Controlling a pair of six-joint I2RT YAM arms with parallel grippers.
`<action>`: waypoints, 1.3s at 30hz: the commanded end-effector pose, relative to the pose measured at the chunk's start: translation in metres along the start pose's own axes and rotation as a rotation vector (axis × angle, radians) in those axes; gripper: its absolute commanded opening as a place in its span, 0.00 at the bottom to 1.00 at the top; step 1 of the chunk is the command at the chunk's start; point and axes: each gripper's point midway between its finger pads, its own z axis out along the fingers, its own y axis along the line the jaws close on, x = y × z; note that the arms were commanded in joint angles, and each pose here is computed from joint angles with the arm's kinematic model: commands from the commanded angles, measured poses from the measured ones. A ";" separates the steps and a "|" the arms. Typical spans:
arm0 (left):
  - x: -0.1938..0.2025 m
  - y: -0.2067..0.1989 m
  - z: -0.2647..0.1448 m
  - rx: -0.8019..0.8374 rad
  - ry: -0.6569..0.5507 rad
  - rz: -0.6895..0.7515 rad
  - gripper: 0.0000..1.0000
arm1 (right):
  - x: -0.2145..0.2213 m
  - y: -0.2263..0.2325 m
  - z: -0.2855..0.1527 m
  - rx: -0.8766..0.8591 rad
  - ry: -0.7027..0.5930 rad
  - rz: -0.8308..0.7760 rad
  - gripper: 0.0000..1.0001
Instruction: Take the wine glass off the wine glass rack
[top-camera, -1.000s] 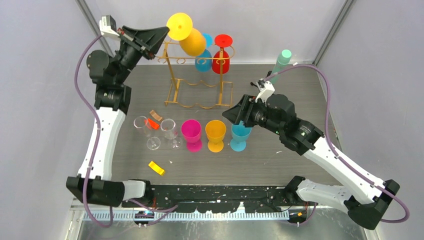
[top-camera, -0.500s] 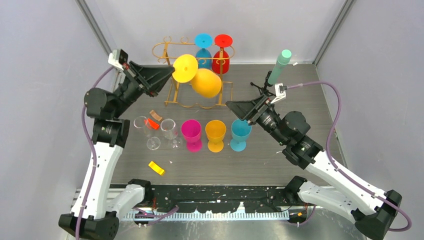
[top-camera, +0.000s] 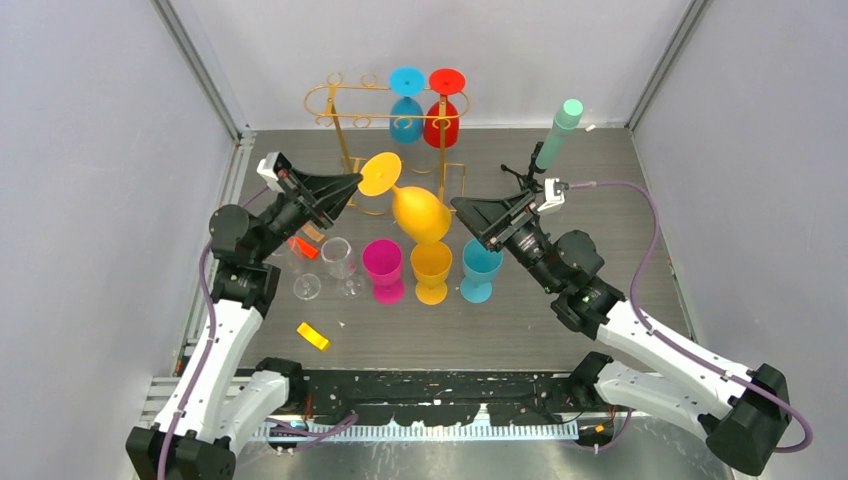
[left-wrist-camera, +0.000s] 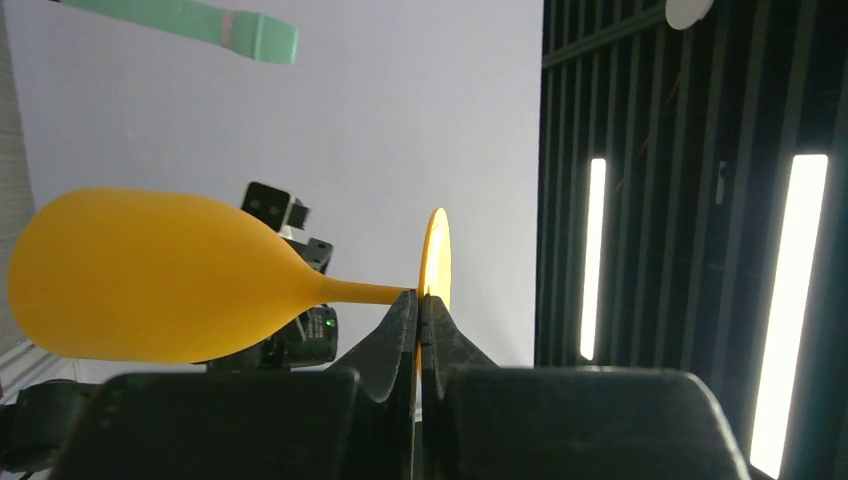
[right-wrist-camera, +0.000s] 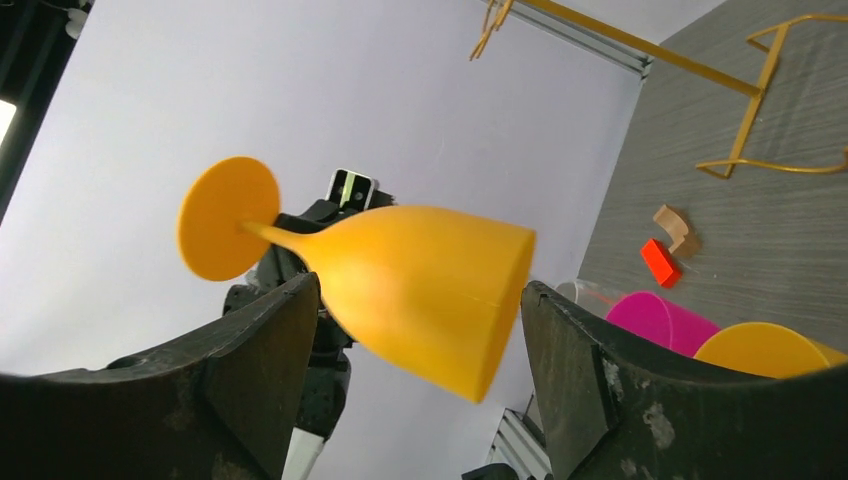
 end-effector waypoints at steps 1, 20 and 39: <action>0.023 -0.043 -0.009 0.134 0.054 0.068 0.00 | -0.004 0.002 0.001 0.019 -0.040 0.035 0.80; 0.019 -0.040 -0.012 0.126 0.014 0.036 0.00 | 0.016 0.068 -0.002 -0.323 0.083 0.265 0.73; 0.015 -0.033 -0.016 0.143 -0.026 0.097 0.45 | 0.015 0.092 -0.001 -0.374 0.111 0.196 0.00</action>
